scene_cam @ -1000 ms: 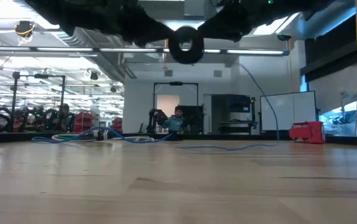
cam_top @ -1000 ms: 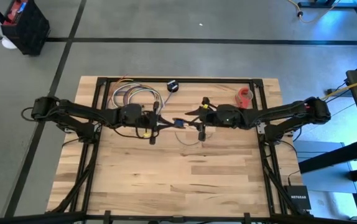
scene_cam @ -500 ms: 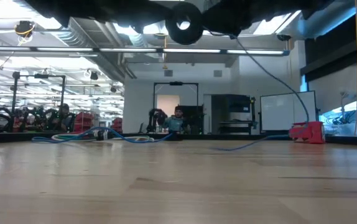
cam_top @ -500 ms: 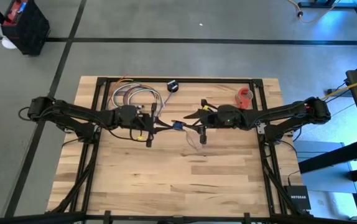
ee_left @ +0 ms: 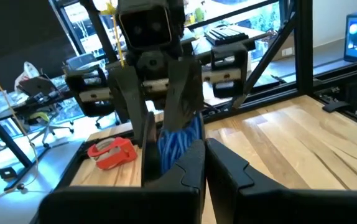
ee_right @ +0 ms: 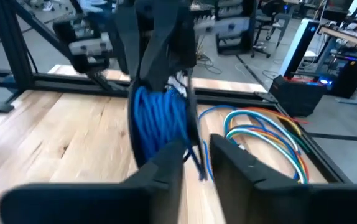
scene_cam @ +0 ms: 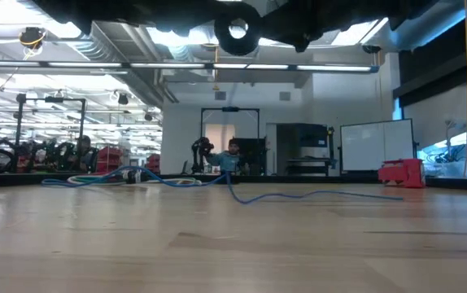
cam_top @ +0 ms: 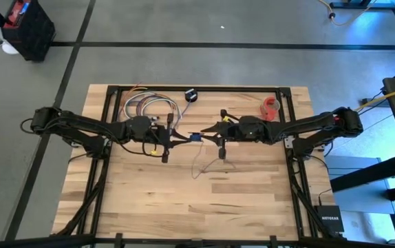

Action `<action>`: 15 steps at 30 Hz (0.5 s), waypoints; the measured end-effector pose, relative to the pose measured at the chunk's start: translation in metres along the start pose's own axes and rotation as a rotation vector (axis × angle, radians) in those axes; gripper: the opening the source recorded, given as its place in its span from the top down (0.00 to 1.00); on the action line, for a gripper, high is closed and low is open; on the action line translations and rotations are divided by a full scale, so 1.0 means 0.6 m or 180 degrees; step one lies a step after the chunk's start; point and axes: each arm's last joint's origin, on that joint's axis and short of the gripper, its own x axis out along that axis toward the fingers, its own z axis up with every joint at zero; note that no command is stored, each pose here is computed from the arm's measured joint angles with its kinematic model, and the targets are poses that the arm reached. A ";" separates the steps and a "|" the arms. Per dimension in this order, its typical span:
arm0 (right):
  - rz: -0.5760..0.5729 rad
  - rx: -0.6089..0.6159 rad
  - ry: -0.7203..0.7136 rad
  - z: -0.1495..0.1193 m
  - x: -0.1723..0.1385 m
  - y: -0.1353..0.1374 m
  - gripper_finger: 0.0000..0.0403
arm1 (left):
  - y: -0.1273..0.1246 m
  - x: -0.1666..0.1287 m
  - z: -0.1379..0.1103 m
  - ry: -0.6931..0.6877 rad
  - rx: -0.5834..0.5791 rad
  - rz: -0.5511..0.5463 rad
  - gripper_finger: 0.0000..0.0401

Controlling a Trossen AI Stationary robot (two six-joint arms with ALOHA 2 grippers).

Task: Coil cords
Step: Coil the blue wire onto the black spool

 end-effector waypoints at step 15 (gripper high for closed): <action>-0.0378 -0.0118 0.0099 -0.002 -0.001 -0.005 0.98 | 0.021 -0.009 0.014 0.0164 -0.0292 0.0261 0.92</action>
